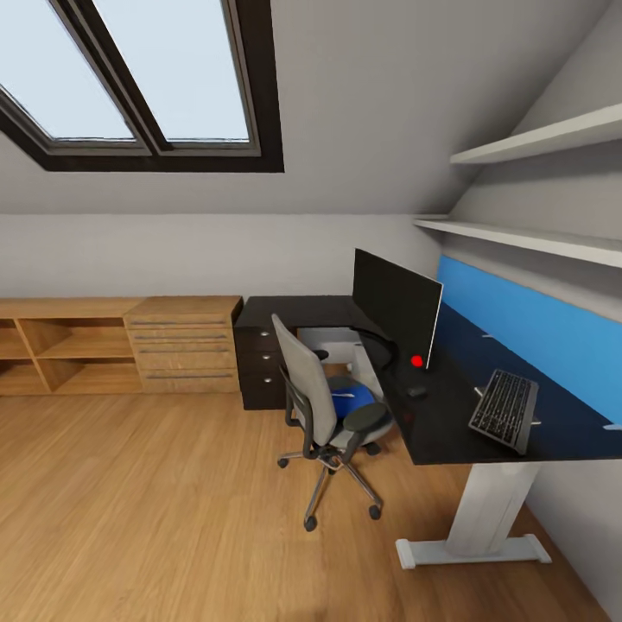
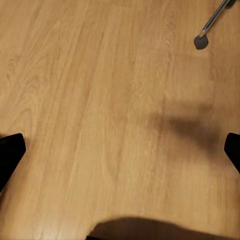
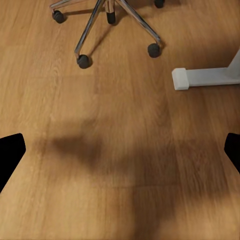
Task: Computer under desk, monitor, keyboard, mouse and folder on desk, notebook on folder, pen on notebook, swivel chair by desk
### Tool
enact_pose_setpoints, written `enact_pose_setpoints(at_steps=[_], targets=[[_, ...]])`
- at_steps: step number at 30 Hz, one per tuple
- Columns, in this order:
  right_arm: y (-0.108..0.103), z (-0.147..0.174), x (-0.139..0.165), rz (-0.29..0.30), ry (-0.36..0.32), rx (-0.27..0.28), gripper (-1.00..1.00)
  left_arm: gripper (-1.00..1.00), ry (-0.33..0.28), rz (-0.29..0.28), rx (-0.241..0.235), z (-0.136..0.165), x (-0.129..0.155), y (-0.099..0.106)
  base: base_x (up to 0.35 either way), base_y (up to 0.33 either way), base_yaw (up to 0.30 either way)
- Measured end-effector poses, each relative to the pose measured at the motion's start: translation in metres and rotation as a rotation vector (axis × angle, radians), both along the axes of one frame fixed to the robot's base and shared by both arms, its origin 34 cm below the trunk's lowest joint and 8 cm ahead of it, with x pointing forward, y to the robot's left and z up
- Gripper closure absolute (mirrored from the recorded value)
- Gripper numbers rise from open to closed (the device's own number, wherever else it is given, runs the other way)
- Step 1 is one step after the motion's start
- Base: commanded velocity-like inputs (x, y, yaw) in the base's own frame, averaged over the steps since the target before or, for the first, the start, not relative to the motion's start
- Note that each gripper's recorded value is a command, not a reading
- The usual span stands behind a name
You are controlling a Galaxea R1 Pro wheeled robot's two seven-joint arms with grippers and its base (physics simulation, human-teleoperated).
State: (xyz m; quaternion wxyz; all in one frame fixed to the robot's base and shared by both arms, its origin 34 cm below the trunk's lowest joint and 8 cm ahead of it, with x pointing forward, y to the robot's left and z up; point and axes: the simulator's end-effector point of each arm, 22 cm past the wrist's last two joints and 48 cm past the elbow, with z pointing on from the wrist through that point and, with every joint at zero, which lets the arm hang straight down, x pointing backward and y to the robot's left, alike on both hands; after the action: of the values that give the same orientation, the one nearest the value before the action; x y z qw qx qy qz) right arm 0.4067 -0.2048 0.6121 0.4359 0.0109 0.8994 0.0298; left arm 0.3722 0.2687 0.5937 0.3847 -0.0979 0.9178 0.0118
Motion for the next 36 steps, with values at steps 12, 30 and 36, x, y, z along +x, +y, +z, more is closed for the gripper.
enact_pose_setpoints(at_steps=[12, 30, 36], targets=[[0.000, -0.016, 0.002, -0.003, -0.002, 0.001, -1.00, -1.00, 0.032, 0.099, 0.093, -0.018, -0.007, 0.029, 0.000, 0.000, 0.000], [0.000, -0.043, 0.003, -0.003, -0.004, 0.001, -1.00, -1.00, 0.033, 0.112, 0.106, -0.045, -0.008, 0.033, 0.000, 0.000, 0.000], [0.001, -0.051, 0.004, -0.003, -0.011, 0.002, -1.00, -1.00, 0.033, 0.112, 0.105, -0.055, -0.007, 0.033, 0.000, 0.000, 0.145]])
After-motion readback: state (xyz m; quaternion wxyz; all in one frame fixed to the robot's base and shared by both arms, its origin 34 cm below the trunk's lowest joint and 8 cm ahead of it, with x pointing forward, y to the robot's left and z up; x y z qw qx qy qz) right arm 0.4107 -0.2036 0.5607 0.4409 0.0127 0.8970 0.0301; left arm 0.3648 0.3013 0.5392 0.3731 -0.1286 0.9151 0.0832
